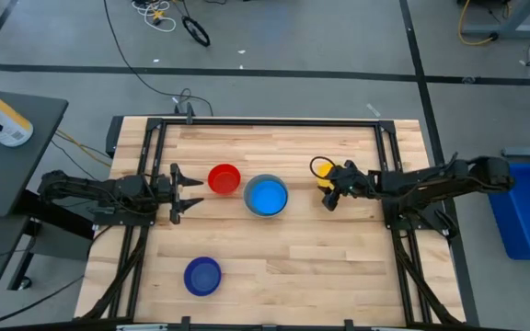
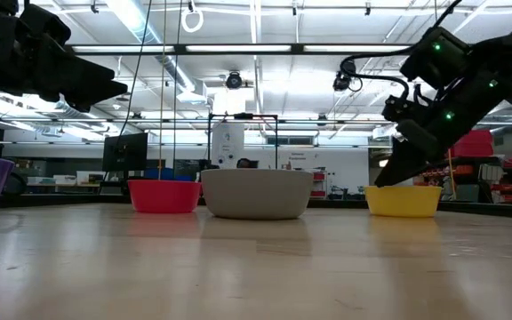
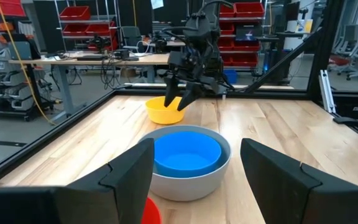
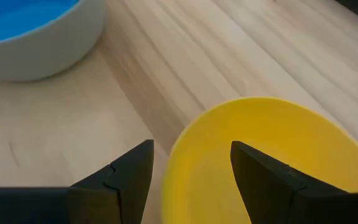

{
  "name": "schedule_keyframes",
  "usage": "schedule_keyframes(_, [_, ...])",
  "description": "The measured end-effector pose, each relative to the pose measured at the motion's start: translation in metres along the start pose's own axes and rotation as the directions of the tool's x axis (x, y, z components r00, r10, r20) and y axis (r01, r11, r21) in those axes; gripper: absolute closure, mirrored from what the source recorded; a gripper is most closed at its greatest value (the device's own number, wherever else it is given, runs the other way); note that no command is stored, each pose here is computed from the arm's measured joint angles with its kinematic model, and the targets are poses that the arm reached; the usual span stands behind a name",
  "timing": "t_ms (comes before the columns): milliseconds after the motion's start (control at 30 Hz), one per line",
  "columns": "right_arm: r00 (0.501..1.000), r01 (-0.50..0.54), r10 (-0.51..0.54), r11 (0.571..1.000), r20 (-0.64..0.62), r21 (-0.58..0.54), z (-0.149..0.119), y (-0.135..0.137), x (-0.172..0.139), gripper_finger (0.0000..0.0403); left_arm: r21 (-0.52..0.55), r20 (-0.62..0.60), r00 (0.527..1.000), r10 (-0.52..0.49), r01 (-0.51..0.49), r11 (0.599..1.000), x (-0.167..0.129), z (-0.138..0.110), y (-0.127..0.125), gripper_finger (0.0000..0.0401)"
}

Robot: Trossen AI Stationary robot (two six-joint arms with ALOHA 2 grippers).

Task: Nest bowls inside each other
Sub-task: Stack the yellow bowl on the light blue bowl

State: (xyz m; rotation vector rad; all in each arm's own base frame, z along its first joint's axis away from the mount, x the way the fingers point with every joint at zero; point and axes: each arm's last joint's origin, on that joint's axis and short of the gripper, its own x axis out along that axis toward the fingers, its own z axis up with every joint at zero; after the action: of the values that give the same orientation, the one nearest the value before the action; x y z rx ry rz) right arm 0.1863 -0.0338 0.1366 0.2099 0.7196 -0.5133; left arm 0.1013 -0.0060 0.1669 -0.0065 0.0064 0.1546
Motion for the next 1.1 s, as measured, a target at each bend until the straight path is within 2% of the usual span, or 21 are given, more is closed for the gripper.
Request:
schedule_keyframes(167, [0.999, -0.036, 0.036, 0.999, 0.007, 0.006, -0.0012, 0.0007, 0.0005, 0.0189, -0.002, 0.000, 1.000, 0.001, -0.001, 1.000, 0.0000, 0.0000, 0.0000, 0.0154])
schedule_keyframes(633, [0.999, -0.024, 0.024, 1.000, -0.033, 0.008, -0.0052, -0.0004, 0.0006, 0.0221, 0.000, 0.000, 1.000, 0.001, -0.001, 1.000, 0.0000, 0.0000, 0.0000, 0.0154])
schedule_keyframes(1000, [0.996, -0.036, 0.037, 0.999, -0.077, 0.012, -0.0097, 0.0006, 0.0053, 0.0286, 0.000, 0.000, 1.000, 0.001, -0.001, 1.000, 0.0000, 0.0000, 0.0000, 0.0154])
schedule_keyframes(1100, [0.997, -0.039, 0.039, 0.999, -0.069, 0.008, -0.0091, 0.0010, 0.0062, 0.0317, 0.000, 0.000, 1.000, 0.001, -0.001, 1.000, 0.0000, 0.0000, 0.0000, 0.0154])
